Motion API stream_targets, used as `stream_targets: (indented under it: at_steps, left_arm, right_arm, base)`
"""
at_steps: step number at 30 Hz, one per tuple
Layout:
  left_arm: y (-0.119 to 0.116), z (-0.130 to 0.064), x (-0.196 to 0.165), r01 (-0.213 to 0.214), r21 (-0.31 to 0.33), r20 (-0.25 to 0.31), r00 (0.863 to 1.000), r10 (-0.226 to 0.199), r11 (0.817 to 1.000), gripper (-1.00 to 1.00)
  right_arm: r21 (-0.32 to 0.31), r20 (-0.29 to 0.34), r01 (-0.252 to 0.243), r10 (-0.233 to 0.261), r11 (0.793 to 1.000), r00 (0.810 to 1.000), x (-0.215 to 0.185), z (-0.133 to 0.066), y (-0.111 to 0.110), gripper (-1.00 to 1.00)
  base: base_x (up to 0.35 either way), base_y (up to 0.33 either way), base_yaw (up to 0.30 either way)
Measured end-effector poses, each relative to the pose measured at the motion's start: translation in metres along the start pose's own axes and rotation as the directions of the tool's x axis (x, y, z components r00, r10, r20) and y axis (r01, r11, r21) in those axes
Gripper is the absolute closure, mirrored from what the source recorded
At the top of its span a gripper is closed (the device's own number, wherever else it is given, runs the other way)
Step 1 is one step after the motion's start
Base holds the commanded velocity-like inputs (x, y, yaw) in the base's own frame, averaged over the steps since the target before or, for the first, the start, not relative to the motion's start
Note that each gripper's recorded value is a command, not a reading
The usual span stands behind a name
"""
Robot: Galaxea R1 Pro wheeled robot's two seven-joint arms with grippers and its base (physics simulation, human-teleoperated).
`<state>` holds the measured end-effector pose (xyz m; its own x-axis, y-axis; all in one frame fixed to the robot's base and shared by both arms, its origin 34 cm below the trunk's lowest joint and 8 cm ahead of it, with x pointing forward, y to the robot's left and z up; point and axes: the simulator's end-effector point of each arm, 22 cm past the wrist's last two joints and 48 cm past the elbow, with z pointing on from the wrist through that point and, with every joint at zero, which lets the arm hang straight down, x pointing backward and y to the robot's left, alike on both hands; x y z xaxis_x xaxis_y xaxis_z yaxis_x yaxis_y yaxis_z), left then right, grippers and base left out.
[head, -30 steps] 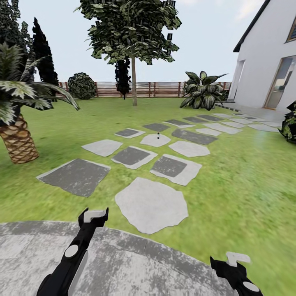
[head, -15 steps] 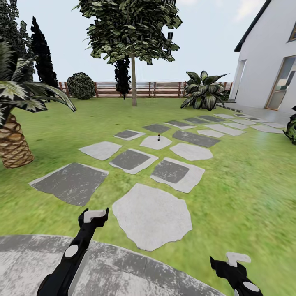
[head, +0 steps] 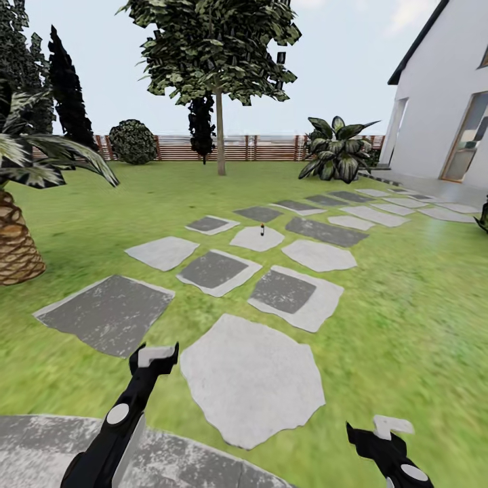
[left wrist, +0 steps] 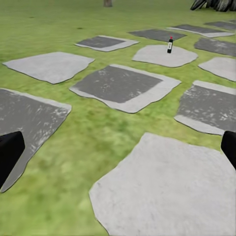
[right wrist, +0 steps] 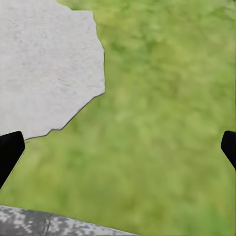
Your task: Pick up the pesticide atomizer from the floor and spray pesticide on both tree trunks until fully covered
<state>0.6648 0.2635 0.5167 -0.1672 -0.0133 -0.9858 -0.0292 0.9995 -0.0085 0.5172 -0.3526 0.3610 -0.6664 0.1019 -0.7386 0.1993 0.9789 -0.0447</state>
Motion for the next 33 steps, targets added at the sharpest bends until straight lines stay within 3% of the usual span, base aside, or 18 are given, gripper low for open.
stream_targets:
  at_steps: [33]
  left_arm:
    - [0.0,-0.0001,0.0007,0.0,0.0,-0.002,1.0,0.0,1.0,-1.0]
  right_arm:
    - [0.002,0.0,0.001,-0.001,1.0,1.0,0.0003,-0.0001,-0.0005,-1.0]
  base:
    - [0.327,0.0,0.0]
